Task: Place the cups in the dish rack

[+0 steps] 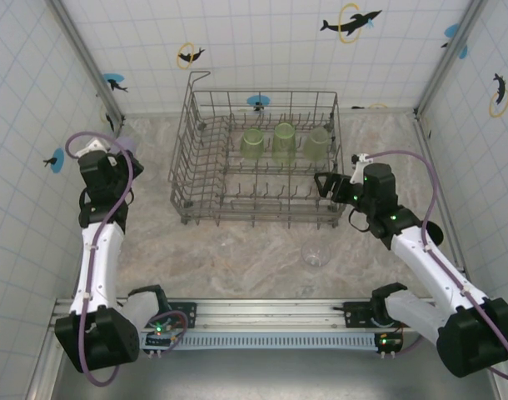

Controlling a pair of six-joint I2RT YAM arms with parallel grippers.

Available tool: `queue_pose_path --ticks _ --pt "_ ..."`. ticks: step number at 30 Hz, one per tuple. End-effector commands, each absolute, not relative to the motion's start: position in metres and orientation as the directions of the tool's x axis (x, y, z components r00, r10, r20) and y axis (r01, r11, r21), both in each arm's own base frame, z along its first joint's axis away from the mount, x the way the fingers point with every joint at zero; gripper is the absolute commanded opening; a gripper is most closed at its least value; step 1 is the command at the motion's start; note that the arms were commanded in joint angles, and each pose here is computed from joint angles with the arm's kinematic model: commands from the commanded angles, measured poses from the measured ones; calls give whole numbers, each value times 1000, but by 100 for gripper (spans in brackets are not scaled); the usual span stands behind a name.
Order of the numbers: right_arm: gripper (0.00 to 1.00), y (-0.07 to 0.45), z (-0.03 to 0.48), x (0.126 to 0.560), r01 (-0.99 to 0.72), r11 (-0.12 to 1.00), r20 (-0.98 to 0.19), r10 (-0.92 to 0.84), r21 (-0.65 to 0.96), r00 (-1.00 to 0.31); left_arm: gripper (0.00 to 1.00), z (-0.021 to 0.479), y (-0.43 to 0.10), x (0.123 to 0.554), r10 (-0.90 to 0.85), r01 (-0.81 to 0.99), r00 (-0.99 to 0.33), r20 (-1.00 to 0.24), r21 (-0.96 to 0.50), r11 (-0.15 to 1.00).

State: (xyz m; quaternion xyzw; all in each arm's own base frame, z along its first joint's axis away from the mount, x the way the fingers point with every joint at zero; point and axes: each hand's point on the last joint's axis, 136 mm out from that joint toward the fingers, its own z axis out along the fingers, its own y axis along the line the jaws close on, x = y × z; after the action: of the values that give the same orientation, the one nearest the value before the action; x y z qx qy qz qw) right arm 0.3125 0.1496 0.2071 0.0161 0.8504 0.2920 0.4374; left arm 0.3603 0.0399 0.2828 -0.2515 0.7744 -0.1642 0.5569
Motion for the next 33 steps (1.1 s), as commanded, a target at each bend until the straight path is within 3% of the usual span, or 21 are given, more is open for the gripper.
queue_pose_path --ticks 1,20,33 --pt "100 156 224 318 -273 811 -762 292 518 -578 0 306 31 361 -593 -110 -193 -782 -583 805" --pt "100 162 227 315 -320 782 -765 285 534 -578 0 341 -27 369 -632 236 -306 -712 -700 674" --pt "100 189 247 312 -434 672 -752 291 601 -591 0 344 -58 367 -597 383 -433 -675 -737 556"
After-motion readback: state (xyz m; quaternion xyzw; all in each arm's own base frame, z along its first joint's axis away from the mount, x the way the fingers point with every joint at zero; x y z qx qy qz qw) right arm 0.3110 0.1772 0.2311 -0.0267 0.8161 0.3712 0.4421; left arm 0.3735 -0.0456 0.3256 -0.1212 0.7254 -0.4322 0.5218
